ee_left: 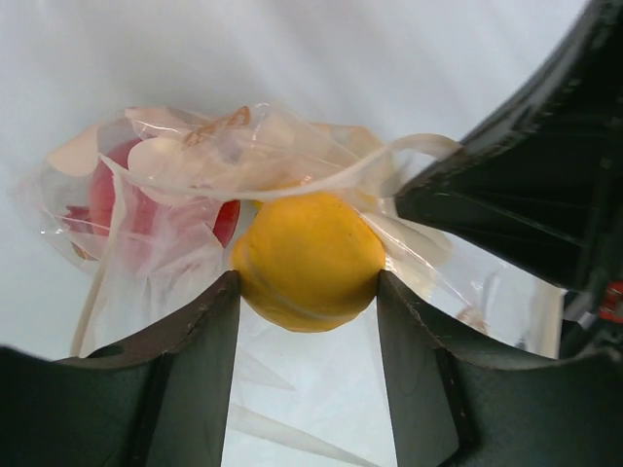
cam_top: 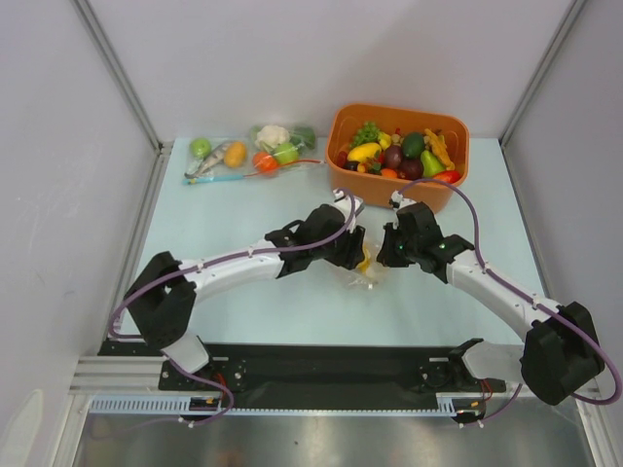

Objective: Open the zip-top bag and remove the fake food

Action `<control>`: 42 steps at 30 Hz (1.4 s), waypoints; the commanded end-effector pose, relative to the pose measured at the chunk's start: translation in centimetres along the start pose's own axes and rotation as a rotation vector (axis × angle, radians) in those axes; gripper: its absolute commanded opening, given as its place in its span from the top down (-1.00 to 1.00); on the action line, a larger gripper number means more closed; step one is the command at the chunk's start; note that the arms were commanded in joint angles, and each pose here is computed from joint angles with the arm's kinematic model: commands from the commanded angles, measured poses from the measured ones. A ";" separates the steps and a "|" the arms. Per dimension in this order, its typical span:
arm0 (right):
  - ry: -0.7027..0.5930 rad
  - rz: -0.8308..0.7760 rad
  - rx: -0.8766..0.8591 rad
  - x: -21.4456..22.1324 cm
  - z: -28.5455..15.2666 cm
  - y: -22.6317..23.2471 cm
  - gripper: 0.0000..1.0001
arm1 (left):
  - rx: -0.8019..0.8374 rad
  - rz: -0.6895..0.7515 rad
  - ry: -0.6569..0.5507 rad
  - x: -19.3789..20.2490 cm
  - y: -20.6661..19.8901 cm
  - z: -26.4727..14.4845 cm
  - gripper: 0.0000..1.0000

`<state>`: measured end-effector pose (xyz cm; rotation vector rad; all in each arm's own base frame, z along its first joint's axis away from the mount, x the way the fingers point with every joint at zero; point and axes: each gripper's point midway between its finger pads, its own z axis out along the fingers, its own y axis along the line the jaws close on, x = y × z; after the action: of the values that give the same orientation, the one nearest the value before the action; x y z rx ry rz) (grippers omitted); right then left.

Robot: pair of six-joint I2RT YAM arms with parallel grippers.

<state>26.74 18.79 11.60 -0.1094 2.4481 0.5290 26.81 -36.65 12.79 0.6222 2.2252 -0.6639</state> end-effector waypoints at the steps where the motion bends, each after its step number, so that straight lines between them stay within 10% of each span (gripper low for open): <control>1: -0.012 -0.008 0.004 -0.3 0.1 0.0 1.00 | 0.093 -0.040 -0.061 -2.0 -1.9 -1.7 0.99; 19: -0.019 -0.007 0.015 -0.3 -0.2 -0.2 1.00 | 0.150 0.003 0.006 -1.0 -2.7 -7.1 0.99; 42: -0.026 -0.006 0.005 -0.5 -0.5 0.1 1.00 | 0.078 -0.001 -0.375 -21.2 2.9 -10.6 1.00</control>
<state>26.71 18.67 11.51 -0.1063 2.4511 0.5189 33.47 -32.28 33.45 0.4855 1.8916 -0.8369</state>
